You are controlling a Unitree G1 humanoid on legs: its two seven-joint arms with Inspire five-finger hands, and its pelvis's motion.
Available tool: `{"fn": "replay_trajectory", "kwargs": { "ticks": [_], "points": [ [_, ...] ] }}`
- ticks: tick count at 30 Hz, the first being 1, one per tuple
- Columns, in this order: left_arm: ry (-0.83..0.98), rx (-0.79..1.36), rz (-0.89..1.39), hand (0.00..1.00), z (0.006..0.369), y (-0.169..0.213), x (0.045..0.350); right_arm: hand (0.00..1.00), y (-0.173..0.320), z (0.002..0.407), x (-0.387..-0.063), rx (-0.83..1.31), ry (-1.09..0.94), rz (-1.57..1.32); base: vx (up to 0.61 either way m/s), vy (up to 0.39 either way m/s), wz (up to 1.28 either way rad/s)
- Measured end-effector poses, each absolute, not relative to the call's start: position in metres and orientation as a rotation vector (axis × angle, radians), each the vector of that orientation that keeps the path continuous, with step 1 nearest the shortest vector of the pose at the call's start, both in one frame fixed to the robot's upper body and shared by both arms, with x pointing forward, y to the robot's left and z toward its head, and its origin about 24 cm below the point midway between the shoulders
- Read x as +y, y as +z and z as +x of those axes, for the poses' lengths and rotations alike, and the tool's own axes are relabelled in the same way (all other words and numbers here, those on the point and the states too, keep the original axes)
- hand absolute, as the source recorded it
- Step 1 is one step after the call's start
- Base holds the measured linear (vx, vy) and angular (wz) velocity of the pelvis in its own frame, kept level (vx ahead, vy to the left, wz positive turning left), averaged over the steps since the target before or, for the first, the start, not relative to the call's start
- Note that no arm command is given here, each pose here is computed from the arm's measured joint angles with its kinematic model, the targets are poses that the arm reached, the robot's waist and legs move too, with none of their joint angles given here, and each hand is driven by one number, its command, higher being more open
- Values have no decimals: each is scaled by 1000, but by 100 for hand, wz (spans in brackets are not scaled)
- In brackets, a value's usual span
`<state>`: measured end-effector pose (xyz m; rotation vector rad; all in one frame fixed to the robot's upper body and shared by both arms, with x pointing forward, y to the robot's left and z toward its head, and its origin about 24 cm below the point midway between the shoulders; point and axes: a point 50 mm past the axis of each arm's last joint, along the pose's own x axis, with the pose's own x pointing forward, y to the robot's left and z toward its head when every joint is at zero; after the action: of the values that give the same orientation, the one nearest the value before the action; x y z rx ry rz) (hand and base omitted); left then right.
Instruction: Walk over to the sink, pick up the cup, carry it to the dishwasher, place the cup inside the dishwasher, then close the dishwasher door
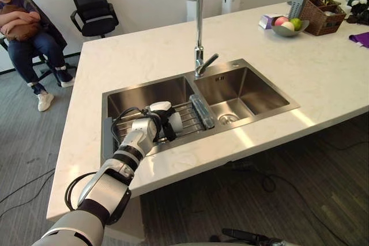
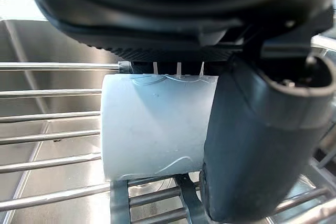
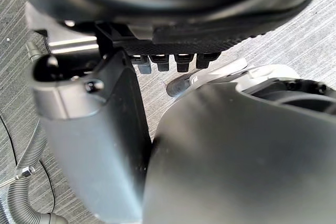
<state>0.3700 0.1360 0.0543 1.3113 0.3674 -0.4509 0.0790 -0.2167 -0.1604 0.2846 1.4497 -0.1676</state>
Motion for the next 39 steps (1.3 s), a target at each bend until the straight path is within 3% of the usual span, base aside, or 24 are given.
{"fn": "replay_trajectory", "kwargs": {
  "ticks": [7,18,22,30,39],
  "points": [
    [-409,382,1292,0,368,44,150,100,-160,81,-215,1463,-130,280,0,0,0],
    [-325,149,1108,0,352,31,156,100,-159,86,-214,1479,-101,253,-2,-1,3],
    [-271,56,929,0,340,40,157,100,-161,84,-210,1469,-99,262,19,-4,18],
    [-99,-178,274,0,299,82,163,100,-165,64,-213,1426,-150,314,4,1,19],
    [103,-465,-65,0,263,128,184,100,-168,44,-215,1423,-208,357,-61,-8,17]
  ]
}}
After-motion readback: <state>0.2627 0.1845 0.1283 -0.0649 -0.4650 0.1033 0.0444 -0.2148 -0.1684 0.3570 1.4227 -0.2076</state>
